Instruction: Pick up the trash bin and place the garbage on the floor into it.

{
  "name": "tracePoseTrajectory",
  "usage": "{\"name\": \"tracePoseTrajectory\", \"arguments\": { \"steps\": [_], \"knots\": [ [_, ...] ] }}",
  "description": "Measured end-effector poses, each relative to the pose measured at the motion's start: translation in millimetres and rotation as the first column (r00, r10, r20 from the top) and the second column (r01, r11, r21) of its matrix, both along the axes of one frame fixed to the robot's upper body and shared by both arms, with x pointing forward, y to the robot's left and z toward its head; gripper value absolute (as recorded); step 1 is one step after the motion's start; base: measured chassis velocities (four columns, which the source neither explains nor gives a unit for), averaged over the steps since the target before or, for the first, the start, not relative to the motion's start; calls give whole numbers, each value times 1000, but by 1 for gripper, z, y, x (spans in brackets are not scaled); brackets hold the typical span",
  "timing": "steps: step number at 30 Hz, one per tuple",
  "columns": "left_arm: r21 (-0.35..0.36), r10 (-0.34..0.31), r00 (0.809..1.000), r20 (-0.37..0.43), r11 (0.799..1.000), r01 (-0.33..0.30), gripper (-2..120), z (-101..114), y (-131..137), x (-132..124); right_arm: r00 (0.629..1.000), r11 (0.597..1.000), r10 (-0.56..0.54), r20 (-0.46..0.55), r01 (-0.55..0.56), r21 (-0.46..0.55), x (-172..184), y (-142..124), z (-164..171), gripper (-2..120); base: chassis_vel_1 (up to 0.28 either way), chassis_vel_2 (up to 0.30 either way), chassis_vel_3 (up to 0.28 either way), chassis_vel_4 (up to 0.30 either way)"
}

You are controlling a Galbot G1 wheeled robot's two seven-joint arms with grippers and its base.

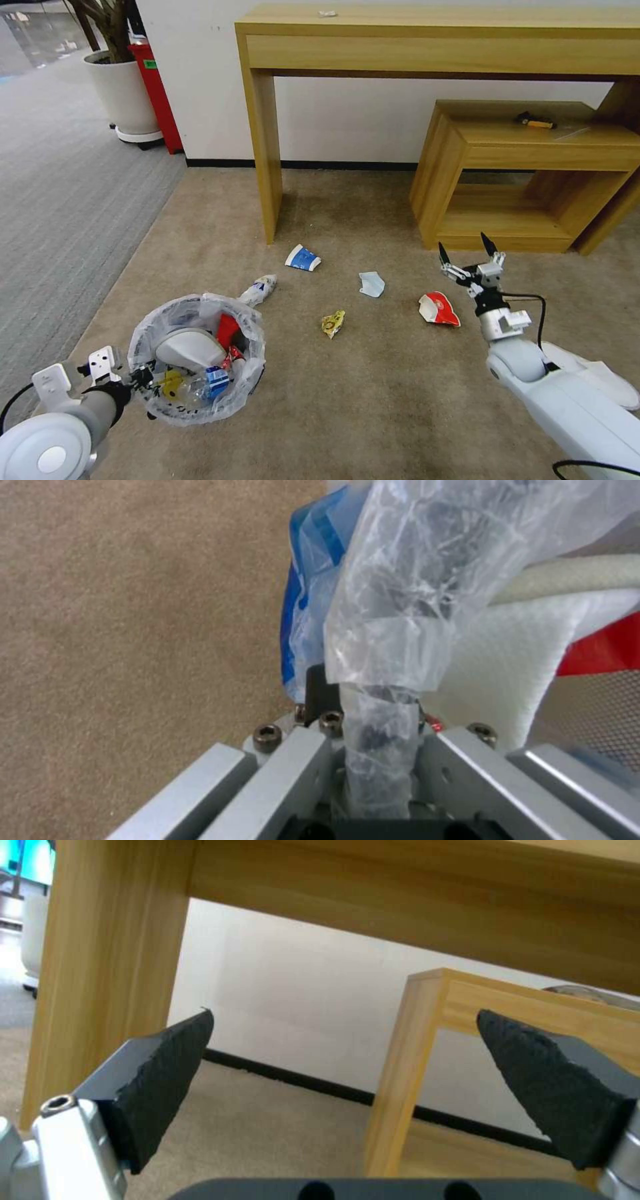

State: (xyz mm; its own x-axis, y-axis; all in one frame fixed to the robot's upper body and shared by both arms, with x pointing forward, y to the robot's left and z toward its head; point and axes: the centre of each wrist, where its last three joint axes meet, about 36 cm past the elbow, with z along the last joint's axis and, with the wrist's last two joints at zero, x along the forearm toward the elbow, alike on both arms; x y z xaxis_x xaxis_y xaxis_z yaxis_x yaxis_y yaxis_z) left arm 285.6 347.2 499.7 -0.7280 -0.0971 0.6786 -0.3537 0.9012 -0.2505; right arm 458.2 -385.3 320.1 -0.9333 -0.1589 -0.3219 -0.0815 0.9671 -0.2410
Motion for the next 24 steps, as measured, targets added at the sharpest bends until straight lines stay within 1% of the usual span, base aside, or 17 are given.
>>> {"name": "tracePoseTrajectory", "arguments": {
  "steps": [2, 5, 7, 10, 17, 24],
  "knots": [
    [-1, -3, 1000, 4, 1000, 3, 0, 1, -1, 0, 1000, 1000, -2, 3, 2, -5, -4, 1, -3, 100, 0, 0, 0, 0],
    [-8, -10, 1000, 12, 1000, 10, 0, 3, -4, -1, 1000, 1000, -8, 13, 8, 3, -10, 6, -7, 100, 0, 0, 0, 0],
    [-13, -17, 1000, 22, 1000, 17, 0, 4, -5, 0, 1000, 1000, 1, 23, -1, -2, -17, 14, -8, 100, 0, 0, 0, 0],
    [-12, -19, 1000, 24, 1000, 20, 0, 6, -3, 1, 1000, 1000, -1, 25, 1, 4, -20, 18, -8, 100, 0, 0, 0, 0],
    [-14, -26, 999, 27, 1000, 27, 0, 7, -2, 2, 1000, 1000, -18, 18, 18, 18, -31, 17, -12, 100, 0, 0, 0, 0],
    [-12, -38, 999, 32, 999, 38, 0, 12, -2, 2, 999, 1000, -19, 37, 19, 10, -41, 18, -8, 100, 0, 0, 0, 0]
  ]
}}
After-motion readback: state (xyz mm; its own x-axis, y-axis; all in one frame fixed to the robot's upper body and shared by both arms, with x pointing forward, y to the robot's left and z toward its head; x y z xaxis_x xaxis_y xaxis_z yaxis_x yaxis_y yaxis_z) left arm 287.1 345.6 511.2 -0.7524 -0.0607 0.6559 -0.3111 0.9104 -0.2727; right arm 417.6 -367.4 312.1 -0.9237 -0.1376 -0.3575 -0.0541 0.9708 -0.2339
